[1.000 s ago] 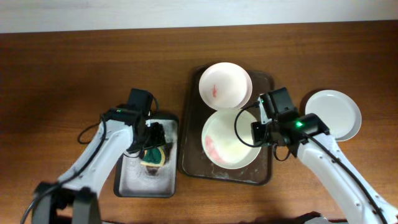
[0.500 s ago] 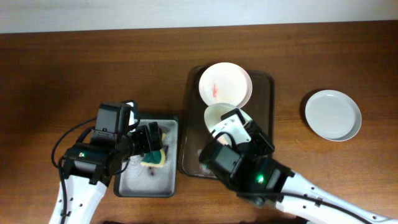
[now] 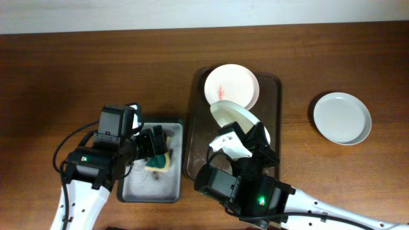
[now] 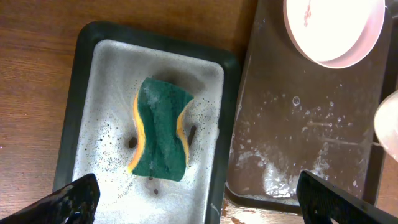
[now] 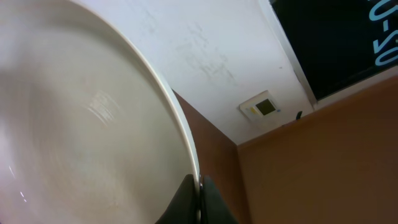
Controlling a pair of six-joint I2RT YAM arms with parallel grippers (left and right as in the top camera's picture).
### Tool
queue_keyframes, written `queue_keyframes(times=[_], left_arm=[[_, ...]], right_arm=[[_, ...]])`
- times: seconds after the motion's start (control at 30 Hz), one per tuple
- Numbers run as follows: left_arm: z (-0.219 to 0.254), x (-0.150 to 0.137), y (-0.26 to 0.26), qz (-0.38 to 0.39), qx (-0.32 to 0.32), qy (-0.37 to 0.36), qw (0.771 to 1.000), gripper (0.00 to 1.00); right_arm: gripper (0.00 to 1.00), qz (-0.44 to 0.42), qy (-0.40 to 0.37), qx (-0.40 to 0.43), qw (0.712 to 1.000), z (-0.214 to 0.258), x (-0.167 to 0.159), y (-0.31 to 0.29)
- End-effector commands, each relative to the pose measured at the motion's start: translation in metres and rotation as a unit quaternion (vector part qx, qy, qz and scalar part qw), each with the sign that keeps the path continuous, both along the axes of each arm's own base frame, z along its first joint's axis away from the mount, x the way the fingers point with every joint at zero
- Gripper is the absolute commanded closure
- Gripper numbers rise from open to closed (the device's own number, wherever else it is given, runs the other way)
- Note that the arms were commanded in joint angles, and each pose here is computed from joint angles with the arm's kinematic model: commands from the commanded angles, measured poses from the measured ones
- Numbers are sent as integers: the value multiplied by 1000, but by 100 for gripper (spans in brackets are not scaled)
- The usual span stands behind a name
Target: Clean dirty plates on tray and stack at the side
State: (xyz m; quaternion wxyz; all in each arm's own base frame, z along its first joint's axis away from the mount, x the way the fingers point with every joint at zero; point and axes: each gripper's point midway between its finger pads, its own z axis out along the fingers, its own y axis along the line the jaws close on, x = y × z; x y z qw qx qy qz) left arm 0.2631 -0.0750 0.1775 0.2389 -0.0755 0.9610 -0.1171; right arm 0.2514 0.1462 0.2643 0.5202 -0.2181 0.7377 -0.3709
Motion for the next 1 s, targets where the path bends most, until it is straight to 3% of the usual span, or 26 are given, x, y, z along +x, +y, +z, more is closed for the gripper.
queue_keyframes(times=[0.0, 0.23, 0.3, 0.33, 0.37, 0.4, 0.43, 0.47, 0.5, 0.53, 0.57, 0.6, 0.63, 0.67, 0.7, 0.73, 0.77, 0.8, 0.87, 0.93, 0.97], left_arm=[[6, 1, 0, -2, -4, -9, 1000, 0], [6, 1, 0, -2, -4, -9, 1000, 1], [6, 1, 0, -2, -4, -9, 1000, 1], [6, 1, 0, -2, -4, -9, 1000, 1], [6, 1, 0, -2, -4, -9, 1000, 0], [6, 1, 0, -2, -4, -9, 1000, 0], [6, 1, 0, -2, -4, -9, 1000, 1], [6, 1, 0, -2, -4, -9, 1000, 1], [6, 1, 0, -2, -4, -9, 1000, 0], [6, 1, 0, -2, -4, -9, 1000, 1], [6, 1, 0, -2, -4, -9, 1000, 0], [6, 1, 0, -2, -4, -9, 1000, 0], [6, 1, 0, -2, -4, -9, 1000, 1], [6, 1, 0, -2, -4, -9, 1000, 1], [6, 1, 0, -2, -4, -9, 1000, 1], [6, 1, 0, -2, -4, -9, 1000, 1], [6, 1, 0, -2, -4, -9, 1000, 1], [6, 1, 0, -2, -4, -9, 1000, 1], [6, 1, 0, -2, -4, -9, 1000, 0], [6, 1, 0, -2, -4, -9, 1000, 1], [6, 1, 0, -2, -4, -9, 1000, 1]], right_arm=[[96, -8, -30, 15, 999, 18, -1, -2], [96, 4, -19, 45, 999, 13, 1, 7], [96, -9, -26, -13, 1000, 22, 3, -2], [96, -28, -48, 4, 998, 28, 5, -7], [96, -12, -28, 21, 999, 21, 8, 1], [96, 14, 10, -31, 999, 15, 9, 6], [96, -33, -40, -39, 998, 32, 8, -10], [96, -27, -46, 11, 998, 31, 11, -4], [96, 22, 8, -11, 1000, 16, 12, 13], [96, 7, -1, -54, 998, 22, 11, 6], [96, -35, -51, -21, 998, 35, 11, -5], [96, -11, -35, 18, 999, 28, 15, 7], [96, 41, 18, -24, 999, 15, 15, 22], [96, 10, -2, -57, 998, 25, 15, 10], [96, -47, -66, 4, 997, 41, 17, -5], [96, 13, -7, -13, 1000, 25, 21, 14], [96, -11, -13, -67, 998, 33, 21, 3], [96, -36, -45, -17, 998, 38, 22, -2], [96, 18, 13, -42, 999, 19, 20, 12], [96, -16, -6, 53, 998, 11, 23, 1], [96, -17, 23, 123, 992, -8, 25, 2]])
